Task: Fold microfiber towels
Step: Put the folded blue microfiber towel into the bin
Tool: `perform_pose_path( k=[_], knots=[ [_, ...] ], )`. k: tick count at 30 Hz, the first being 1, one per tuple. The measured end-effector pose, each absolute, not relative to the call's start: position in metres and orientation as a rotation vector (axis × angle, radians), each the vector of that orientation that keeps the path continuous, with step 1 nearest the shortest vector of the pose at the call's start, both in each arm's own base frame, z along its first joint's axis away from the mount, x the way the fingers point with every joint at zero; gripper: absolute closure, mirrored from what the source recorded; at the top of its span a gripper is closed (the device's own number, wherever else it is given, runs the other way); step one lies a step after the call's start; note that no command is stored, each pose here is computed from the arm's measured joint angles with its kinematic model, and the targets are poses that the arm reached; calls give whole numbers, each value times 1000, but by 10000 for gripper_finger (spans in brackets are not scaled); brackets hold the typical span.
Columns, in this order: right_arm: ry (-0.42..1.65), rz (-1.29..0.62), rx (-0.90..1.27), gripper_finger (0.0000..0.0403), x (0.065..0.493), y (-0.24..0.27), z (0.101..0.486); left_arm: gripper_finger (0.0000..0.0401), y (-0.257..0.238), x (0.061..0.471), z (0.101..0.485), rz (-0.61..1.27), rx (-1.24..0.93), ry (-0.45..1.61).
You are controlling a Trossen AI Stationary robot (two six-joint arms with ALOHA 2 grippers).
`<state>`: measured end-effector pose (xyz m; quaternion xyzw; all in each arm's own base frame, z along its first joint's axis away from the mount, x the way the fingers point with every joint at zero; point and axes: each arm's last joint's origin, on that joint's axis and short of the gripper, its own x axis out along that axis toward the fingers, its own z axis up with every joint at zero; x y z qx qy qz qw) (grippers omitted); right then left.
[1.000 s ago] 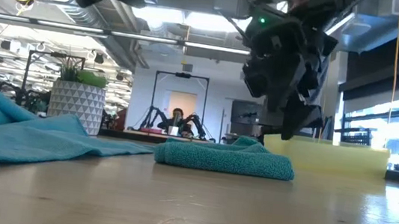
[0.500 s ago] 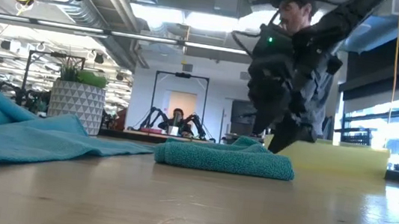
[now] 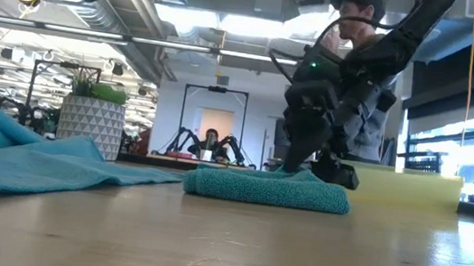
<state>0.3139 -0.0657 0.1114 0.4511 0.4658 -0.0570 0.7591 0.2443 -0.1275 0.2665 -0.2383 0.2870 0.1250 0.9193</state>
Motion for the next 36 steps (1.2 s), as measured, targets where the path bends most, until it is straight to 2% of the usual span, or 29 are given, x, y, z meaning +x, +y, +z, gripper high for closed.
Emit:
perform_pose_path(
  k=[8, 12, 25, 29, 34, 36],
  knots=[
    [983, -94, 975, 146, 321, -69, 100, 303, -121, 242, 275, 252, -486, 565],
    [950, -67, 952, 165, 324, -69, 97, 303, -112, 240, 283, 265, -512, 526],
    [926, -57, 850, 270, 326, -70, 95, 303, -101, 242, 289, 293, -545, 492],
    [929, -74, 816, 313, 325, -71, 94, 303, -101, 242, 289, 284, -552, 489],
    [912, -89, 798, 386, 326, -71, 94, 303, -102, 242, 289, 262, -562, 503],
    [903, -81, 785, 390, 327, -72, 95, 303, -102, 242, 289, 261, -562, 504]
  ],
)
